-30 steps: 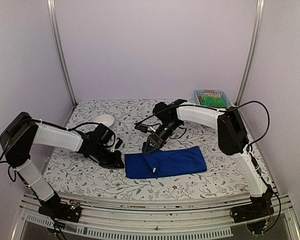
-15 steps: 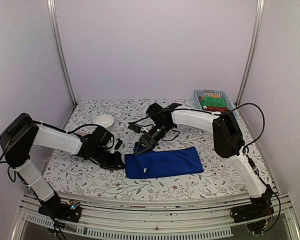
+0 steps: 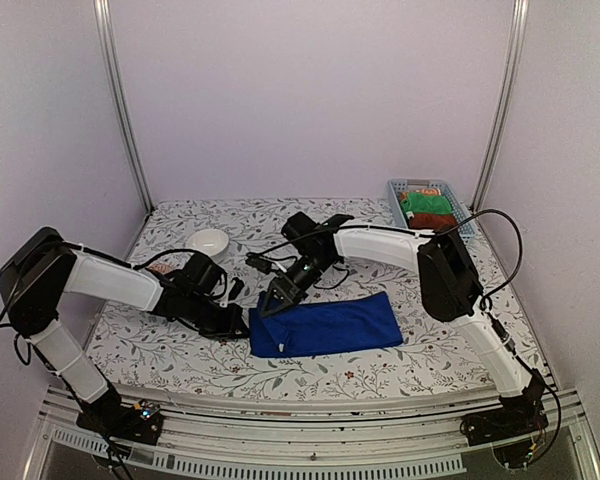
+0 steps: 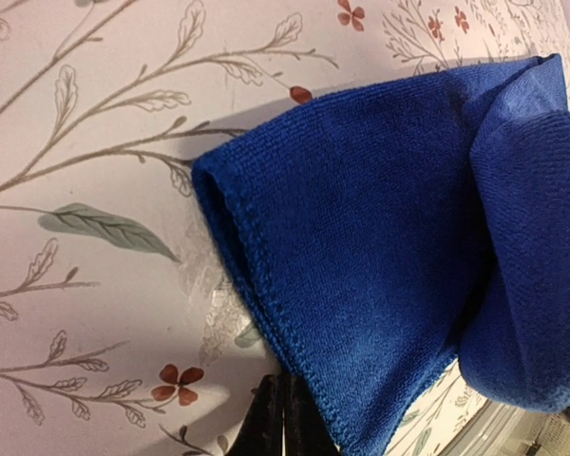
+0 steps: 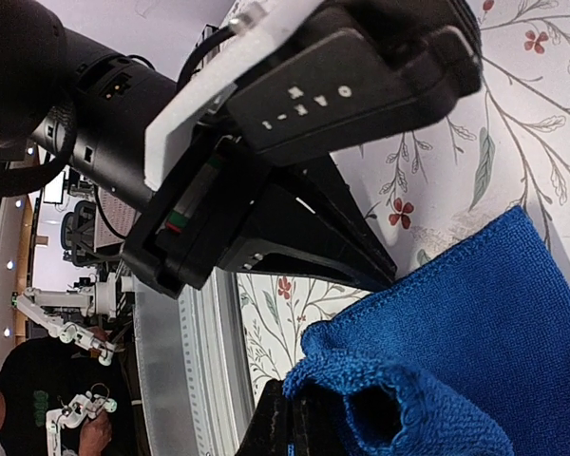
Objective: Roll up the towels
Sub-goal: Fold the towel at the center of the board, then smooth out the towel at the center of the board.
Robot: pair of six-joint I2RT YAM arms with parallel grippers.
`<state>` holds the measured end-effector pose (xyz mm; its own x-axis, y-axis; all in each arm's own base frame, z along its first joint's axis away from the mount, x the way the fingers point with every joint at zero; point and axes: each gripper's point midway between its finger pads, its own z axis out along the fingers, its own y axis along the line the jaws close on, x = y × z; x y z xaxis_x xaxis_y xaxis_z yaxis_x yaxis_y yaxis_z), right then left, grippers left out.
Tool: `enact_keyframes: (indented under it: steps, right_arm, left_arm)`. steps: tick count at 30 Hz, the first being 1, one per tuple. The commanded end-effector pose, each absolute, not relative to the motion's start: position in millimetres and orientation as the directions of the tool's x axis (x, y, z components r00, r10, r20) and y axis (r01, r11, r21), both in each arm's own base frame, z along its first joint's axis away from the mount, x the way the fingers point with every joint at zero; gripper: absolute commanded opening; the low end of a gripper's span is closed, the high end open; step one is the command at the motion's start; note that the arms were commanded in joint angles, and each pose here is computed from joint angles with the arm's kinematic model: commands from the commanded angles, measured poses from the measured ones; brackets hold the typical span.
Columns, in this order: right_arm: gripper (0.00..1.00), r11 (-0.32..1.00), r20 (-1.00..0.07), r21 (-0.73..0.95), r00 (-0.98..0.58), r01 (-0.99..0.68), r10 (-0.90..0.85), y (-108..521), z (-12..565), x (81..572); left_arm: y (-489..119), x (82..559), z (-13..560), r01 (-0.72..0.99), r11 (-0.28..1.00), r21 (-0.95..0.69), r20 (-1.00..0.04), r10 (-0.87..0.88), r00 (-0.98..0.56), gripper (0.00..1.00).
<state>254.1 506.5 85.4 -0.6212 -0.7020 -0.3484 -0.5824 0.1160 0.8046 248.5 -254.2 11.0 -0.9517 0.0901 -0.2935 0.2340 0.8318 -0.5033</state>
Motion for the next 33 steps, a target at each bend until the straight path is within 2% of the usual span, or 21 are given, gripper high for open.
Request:
enact_keyframes:
  steps: [1,3,6,11,14,20,26,33]
  right_arm:
    - [0.01,0.119,-0.356,0.799,-0.623,-0.59,-0.696,516,68,260]
    - [0.07,0.123,-0.362,0.793,-0.624,-0.596,-0.692,518,64,263]
    - [0.33,0.134,-0.371,0.779,-0.622,-0.612,-0.689,519,63,268]
    - [0.43,0.102,-0.428,0.741,-0.584,-0.664,-0.69,510,95,270]
    - [0.47,0.11,-0.464,0.695,-0.561,-0.71,-0.686,495,114,278]
    - [0.48,0.176,-0.509,0.608,-0.551,-0.774,-0.661,438,138,306]
    - [0.39,0.323,-0.504,0.508,-0.58,-0.798,-0.64,350,120,335]
    - [0.39,0.497,-0.49,0.465,-0.68,-0.733,-0.545,256,93,355]
  left_arm:
    - [-247,240,5,0.228,0.849,-0.477,-0.286,0.096,-0.954,0.05]
    - [-246,241,7,0.225,0.85,-0.476,-0.29,0.09,-0.953,0.05]
    - [-244,242,11,0.218,0.856,-0.47,-0.298,0.079,-0.951,0.06]
    - [-237,248,32,0.207,0.87,-0.448,-0.35,0.042,-0.936,0.07]
    - [-235,254,52,0.21,0.872,-0.442,-0.392,0.023,-0.92,0.11]
    - [-250,261,81,0.27,0.827,-0.494,-0.443,0.028,-0.896,0.23]
    - [-256,294,90,0.344,0.832,-0.435,-0.506,0.089,-0.858,0.34]
    - [-261,322,79,0.417,0.787,-0.454,-0.515,0.15,-0.844,0.48]
